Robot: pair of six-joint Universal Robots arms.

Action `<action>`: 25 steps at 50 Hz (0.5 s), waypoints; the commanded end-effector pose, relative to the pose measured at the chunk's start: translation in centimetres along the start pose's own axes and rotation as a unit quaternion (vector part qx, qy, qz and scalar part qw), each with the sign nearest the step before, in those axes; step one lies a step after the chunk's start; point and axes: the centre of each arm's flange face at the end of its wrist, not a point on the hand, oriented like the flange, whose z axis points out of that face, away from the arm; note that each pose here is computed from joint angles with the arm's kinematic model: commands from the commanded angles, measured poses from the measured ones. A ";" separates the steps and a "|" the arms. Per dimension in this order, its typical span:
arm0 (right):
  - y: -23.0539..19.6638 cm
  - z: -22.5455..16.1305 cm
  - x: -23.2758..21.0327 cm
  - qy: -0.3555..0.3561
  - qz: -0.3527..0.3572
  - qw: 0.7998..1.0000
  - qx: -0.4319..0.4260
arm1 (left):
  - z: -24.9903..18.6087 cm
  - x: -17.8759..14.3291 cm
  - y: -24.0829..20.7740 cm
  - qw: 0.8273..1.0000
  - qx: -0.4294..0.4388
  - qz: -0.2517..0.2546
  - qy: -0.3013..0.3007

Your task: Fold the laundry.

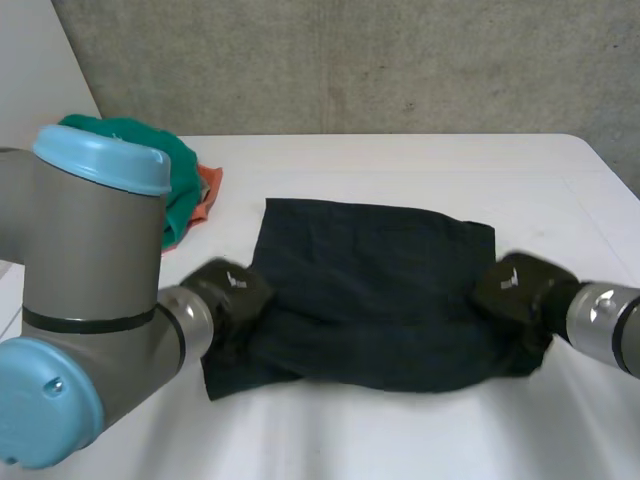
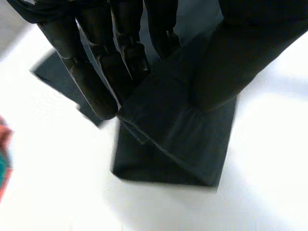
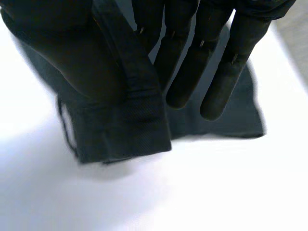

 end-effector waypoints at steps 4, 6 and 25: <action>0.9 3.5 1.2 0.001 0.000 1.000 -0.013 | 3.4 -1.0 -1.0 0.995 -0.034 0.091 0.009; 0.6 5.0 2.1 0.033 0.020 0.999 -0.002 | 4.9 -2.5 -3.1 0.996 0.010 0.080 -0.028; -2.1 16.4 8.8 0.335 0.056 0.926 0.168 | 18.5 -10.1 -9.0 0.939 0.254 0.027 -0.232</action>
